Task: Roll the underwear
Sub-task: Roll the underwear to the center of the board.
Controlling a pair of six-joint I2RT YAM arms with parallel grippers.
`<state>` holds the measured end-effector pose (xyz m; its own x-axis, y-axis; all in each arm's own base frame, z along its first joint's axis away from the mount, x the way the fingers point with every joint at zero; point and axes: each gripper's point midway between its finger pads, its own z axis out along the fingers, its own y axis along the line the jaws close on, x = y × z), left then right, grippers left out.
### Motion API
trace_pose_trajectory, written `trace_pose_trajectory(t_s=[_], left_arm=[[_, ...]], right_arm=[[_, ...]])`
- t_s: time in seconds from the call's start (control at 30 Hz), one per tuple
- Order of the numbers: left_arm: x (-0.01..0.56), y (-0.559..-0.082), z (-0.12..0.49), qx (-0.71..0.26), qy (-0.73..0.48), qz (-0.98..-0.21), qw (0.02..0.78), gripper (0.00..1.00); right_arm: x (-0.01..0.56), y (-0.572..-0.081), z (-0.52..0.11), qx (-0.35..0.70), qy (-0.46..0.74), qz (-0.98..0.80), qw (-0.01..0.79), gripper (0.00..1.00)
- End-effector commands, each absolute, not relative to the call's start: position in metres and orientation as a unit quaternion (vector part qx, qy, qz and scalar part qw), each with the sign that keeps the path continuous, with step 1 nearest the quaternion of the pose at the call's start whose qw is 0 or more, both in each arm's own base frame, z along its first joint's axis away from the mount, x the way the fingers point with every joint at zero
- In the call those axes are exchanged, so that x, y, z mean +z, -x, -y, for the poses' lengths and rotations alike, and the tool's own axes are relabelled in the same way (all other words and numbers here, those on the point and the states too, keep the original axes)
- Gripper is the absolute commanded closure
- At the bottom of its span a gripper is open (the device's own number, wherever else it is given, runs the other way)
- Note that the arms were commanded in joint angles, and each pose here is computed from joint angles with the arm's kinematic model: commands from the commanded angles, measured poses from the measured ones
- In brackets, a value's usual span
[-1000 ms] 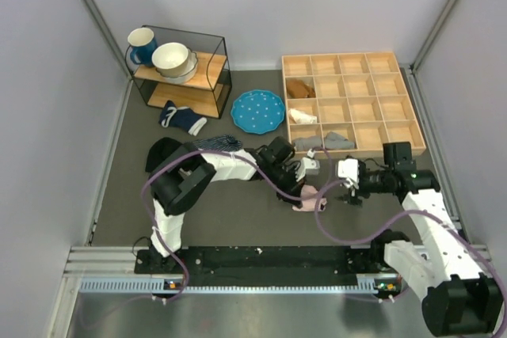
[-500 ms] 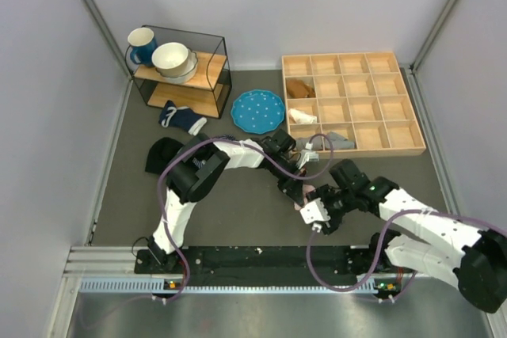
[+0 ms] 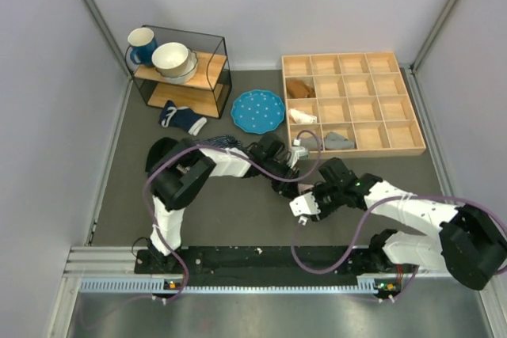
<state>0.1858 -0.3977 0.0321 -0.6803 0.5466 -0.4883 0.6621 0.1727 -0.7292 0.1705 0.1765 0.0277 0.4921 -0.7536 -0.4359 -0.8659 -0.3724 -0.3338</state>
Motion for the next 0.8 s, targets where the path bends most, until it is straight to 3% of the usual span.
trace_pose_trajectory(t_s=[0.0, 0.27, 0.57, 0.77], left_arm=[[0.082, -0.232, 0.392, -0.480, -0.388, -0.749, 0.240, 0.74], [0.117, -0.225, 0.350, -0.435, -0.399, -0.714, 0.375, 0.70], [0.107, -0.193, 0.344, -0.466, -0.416, -0.696, 0.354, 0.67], [0.107, -0.178, 0.374, -0.433, -0.507, -0.629, 0.401, 0.60]], right_arm=[[0.012, -0.171, -0.154, 0.091, 0.797, -0.558, 0.214, 0.55], [0.033, -0.174, -0.153, 0.210, 0.712, -0.635, 0.213, 0.62], [0.034, -0.189, -0.158, 0.299, 0.632, -0.694, 0.171, 0.68], [0.038, -0.190, -0.159, 0.356, 0.576, -0.724, 0.128, 0.73]])
